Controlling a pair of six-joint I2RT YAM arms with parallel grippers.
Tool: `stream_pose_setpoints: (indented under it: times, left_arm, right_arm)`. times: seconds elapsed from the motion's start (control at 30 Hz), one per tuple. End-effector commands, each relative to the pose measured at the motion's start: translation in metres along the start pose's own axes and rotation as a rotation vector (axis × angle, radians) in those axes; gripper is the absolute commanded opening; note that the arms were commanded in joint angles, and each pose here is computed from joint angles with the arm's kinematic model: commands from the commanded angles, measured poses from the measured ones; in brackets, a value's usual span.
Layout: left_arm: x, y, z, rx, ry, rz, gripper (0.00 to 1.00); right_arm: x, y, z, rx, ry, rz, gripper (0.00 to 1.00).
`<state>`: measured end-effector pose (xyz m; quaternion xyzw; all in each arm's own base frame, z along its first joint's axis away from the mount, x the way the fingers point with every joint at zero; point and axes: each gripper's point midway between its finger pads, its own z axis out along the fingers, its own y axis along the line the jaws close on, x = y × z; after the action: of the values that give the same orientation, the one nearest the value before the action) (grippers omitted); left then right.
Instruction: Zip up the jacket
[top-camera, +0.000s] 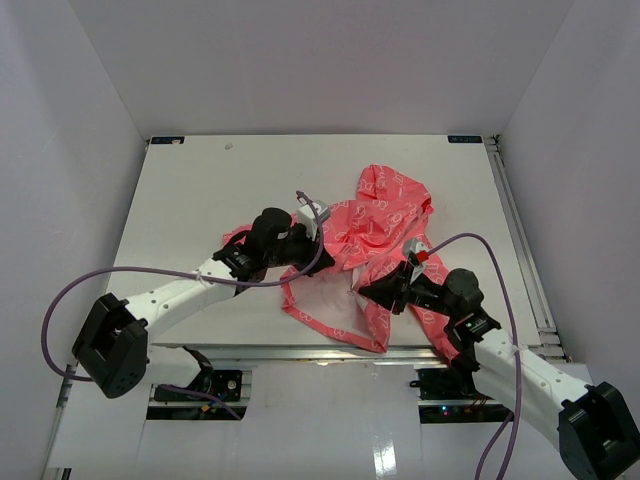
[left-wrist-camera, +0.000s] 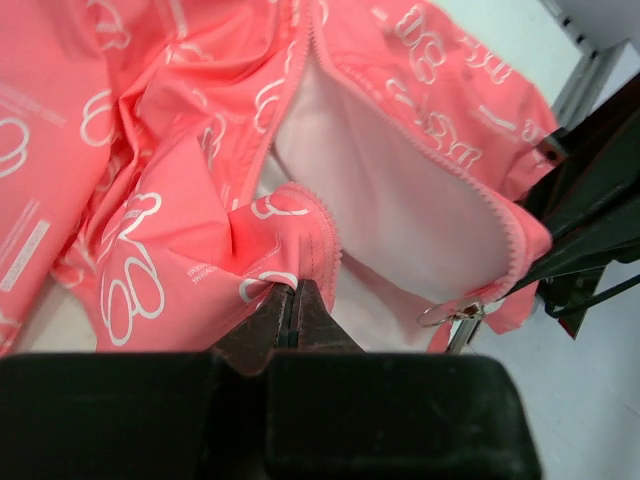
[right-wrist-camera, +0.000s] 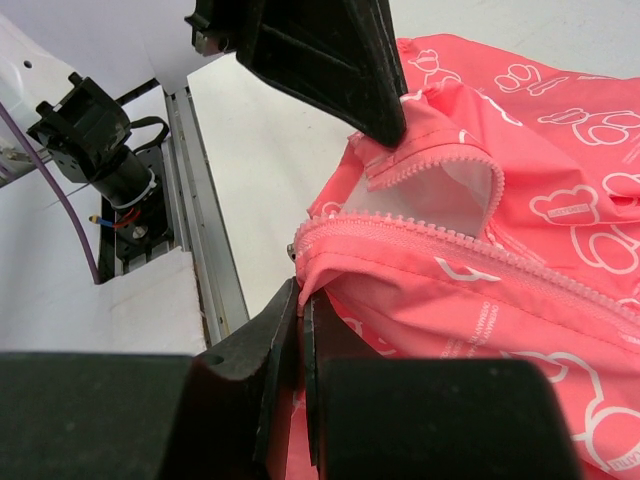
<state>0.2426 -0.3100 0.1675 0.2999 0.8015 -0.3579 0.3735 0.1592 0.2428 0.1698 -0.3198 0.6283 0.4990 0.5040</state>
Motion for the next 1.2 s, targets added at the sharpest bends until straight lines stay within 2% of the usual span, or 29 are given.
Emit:
stream_pose_setpoints:
  times: [0.0, 0.03, 0.13, 0.5, 0.7, 1.17]
  left_arm:
    - [-0.043, -0.036, -0.007, 0.191, -0.284, 0.038, 0.00]
    - [-0.038, -0.035, -0.008, 0.199, -0.305, 0.035, 0.00]
    - [-0.056, -0.047, -0.023, 0.256, -0.457, 0.063, 0.00]
    - [-0.049, -0.075, -0.070, 0.432, -0.707, 0.075, 0.00]
    - [-0.042, -0.080, -0.080, 0.472, -0.744, 0.089, 0.00]
    - [-0.036, -0.075, -0.079, 0.445, -0.745, 0.108, 0.00]
  right_arm:
    - [-0.035, 0.004, 0.008, -0.014, -0.097, -0.069, 0.08]
    - [-0.036, 0.003, 0.009, -0.006, -0.099, -0.065, 0.08]
    - [-0.038, -0.003, 0.010, 0.028, -0.116, -0.074, 0.08]
    - [-0.045, -0.001, 0.014, 0.011, -0.130, -0.077, 0.08]
    - [-0.047, 0.006, 0.023, -0.027, -0.119, -0.065, 0.08]
    - [-0.056, 0.032, 0.027, -0.133, -0.126, -0.098, 0.08]
